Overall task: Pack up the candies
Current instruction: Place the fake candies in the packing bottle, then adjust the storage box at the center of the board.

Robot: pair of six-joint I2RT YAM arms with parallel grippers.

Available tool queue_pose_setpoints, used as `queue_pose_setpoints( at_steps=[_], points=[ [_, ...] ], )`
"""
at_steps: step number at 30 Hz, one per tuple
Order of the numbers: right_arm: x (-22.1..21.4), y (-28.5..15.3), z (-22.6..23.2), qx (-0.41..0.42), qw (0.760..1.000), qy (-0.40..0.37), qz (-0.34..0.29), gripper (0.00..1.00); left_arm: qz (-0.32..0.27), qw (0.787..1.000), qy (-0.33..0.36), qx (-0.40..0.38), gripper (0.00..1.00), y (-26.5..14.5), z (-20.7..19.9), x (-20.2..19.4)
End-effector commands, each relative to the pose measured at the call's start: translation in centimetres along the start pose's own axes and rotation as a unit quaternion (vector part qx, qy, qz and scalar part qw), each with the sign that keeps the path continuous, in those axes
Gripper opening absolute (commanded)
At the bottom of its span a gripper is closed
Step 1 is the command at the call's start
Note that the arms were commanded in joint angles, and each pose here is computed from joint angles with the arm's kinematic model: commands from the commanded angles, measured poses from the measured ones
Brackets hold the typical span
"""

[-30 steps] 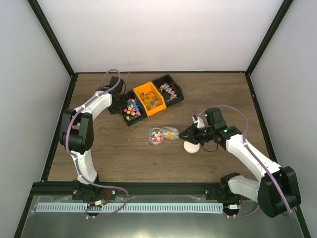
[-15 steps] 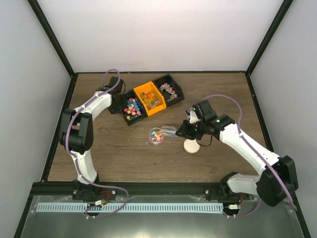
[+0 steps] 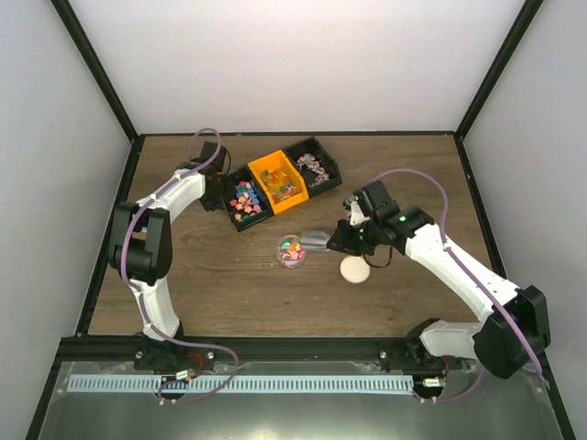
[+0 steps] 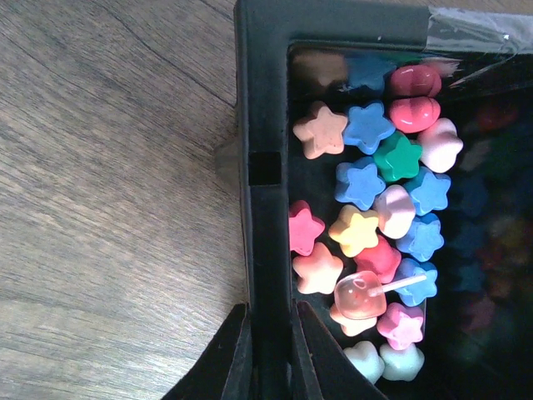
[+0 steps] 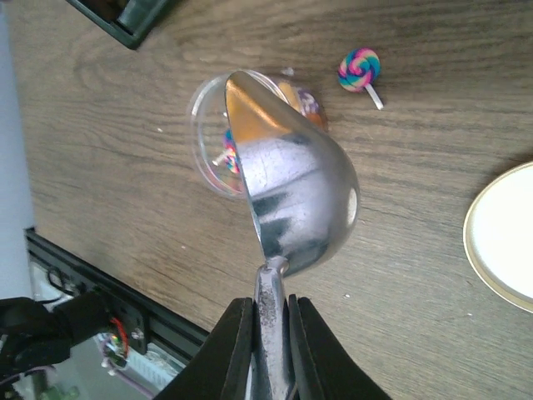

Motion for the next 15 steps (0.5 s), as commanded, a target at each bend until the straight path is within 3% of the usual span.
queue_pose_setpoints(
  at_steps=[1, 8, 15],
  points=[
    [1.5, -3.1, 0.5, 0.047, 0.997, 0.01, -0.059, 0.01, 0.124, 0.988, 0.002, 0.095, 0.04, 5.3, 4.7, -5.2],
    [2.6, -6.2, -2.5, 0.071, 0.99, 0.046, -0.117, 0.01, 0.124, 0.988, 0.002, 0.093, 0.04, 5.0, 4.8, -5.3],
    [4.1, -4.5, -6.7, 0.126, 0.967, 0.153, -0.156, 0.01, 0.127, 0.989, -0.002, 0.079, 0.04, 4.7, 4.4, -5.3]
  ],
)
Point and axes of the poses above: each gripper's point midway between its finger pads, its own y axis out along the fingers, its own z axis along the line the jaws close on, x = y × z, the point moved 6 cm from there along -y, back along the fingers, and after that the axes turned 4 degrees about -y, right-handed, at the moved point
